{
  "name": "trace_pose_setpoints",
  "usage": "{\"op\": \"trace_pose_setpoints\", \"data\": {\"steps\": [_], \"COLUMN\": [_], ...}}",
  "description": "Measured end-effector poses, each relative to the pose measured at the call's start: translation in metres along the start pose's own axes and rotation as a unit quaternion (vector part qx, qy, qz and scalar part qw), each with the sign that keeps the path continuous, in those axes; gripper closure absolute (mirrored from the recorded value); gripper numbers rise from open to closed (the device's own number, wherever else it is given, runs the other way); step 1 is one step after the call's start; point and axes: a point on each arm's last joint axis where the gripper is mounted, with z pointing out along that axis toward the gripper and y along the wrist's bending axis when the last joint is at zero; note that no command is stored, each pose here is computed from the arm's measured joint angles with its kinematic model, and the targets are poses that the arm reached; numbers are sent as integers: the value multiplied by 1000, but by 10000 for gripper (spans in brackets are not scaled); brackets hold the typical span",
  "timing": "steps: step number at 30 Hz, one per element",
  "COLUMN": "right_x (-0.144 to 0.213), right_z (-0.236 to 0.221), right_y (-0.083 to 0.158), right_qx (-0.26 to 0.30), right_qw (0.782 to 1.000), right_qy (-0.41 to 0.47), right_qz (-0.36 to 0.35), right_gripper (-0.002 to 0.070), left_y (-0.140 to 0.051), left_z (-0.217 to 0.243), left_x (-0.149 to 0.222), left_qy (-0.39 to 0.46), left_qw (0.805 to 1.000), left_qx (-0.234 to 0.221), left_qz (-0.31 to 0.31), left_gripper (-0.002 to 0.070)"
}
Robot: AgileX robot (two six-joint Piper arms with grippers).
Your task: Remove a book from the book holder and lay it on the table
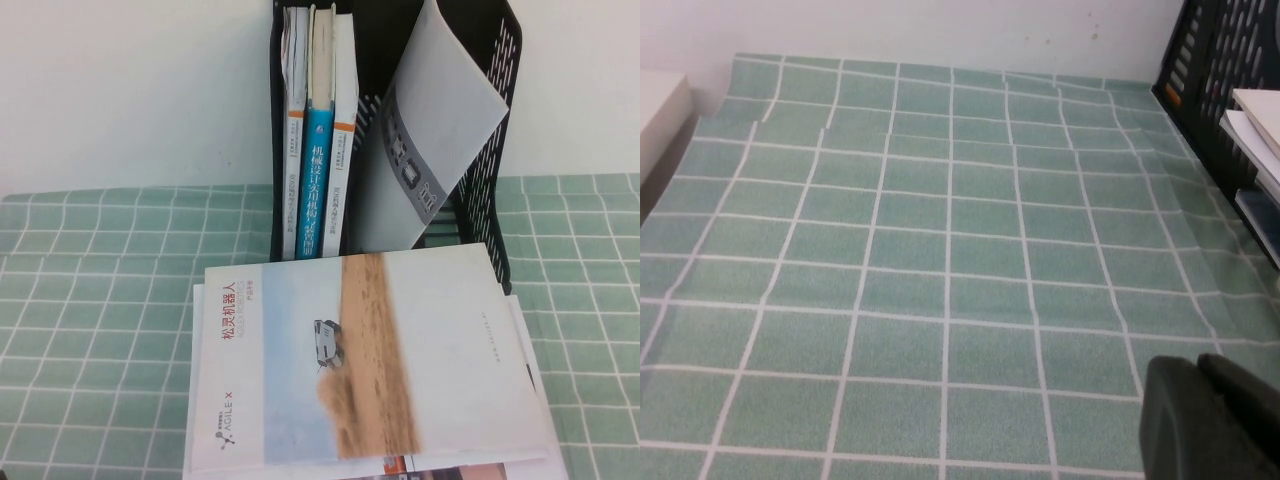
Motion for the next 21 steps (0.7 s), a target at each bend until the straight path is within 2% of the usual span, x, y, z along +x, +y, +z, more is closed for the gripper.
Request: {"op": "trace_pose_setpoints", "data": {"steps": [3,8,21], "right_x": [15,35,45], "right_z": [8,19,20], "right_y": [1,6,7], "right_qx": [26,34,35], "right_qw": [1000,999,997], "right_qy": [12,13,52], "right_qz": [12,21,36], "right_gripper": [678,678,678], "left_y": [0,0,0], "left_z": [0,0,0], "left_x": [0,0,0], "left_qy": [1,1,1], "left_qw": [1000,1000,1000], "left_qx": [0,0,0], "left_qz": [-1,-1,-2], "left_gripper": [678,678,678]}}
